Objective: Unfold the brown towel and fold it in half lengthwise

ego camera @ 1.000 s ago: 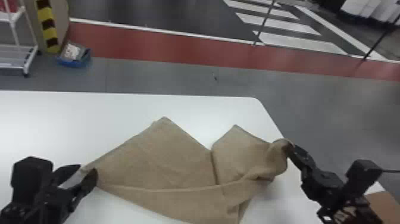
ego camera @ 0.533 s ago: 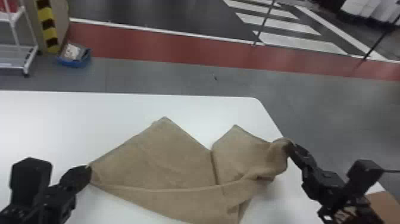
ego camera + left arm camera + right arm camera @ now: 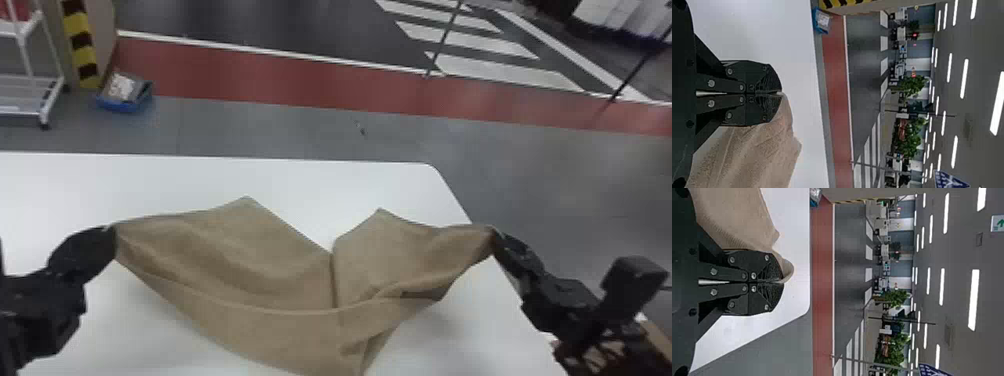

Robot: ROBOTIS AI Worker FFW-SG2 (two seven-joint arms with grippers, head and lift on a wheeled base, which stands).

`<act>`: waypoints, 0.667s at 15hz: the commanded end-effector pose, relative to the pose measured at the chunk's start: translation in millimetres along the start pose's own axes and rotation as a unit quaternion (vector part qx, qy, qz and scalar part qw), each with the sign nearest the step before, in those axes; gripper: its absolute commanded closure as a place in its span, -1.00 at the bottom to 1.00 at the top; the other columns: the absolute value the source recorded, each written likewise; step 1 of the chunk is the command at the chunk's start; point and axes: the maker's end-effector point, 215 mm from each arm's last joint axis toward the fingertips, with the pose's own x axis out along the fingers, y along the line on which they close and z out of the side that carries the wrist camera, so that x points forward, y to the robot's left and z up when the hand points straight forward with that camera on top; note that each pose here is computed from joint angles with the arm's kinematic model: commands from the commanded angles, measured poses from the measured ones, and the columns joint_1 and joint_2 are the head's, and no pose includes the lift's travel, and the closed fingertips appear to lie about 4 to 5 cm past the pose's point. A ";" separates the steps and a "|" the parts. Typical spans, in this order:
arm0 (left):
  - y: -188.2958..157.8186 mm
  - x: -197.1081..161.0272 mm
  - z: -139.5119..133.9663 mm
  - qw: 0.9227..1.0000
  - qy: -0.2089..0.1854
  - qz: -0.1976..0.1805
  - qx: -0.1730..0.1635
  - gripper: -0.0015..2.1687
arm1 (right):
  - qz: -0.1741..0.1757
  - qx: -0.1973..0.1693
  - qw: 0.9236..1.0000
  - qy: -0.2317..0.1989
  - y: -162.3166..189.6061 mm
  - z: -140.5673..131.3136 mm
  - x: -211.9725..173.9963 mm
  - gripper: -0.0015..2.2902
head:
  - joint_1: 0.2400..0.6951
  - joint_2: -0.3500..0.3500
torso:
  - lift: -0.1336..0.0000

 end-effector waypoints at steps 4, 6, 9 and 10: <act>66.8 -15.0 41.7 0.997 -0.021 0.074 -0.010 0.40 | -0.034 0.040 0.997 0.064 -42.9 -10.0 9.9 0.46 | 1.00 -1.00 | -0.87; 76.8 -16.1 42.0 0.996 -0.021 0.082 -0.018 0.40 | -0.031 0.057 0.993 0.100 -33.6 -35.5 18.9 0.46 | 1.00 -1.00 | -0.87; 82.3 -5.0 57.0 0.996 -0.034 0.084 -0.022 0.40 | 0.004 0.058 0.993 0.107 20.4 -36.6 49.7 0.46 | 1.00 -0.93 | -0.87; 91.1 5.9 65.0 0.995 -0.041 0.089 -0.024 0.40 | 0.011 0.058 0.994 0.095 33.4 -21.5 67.4 0.46 | 1.00 -0.88 | -0.87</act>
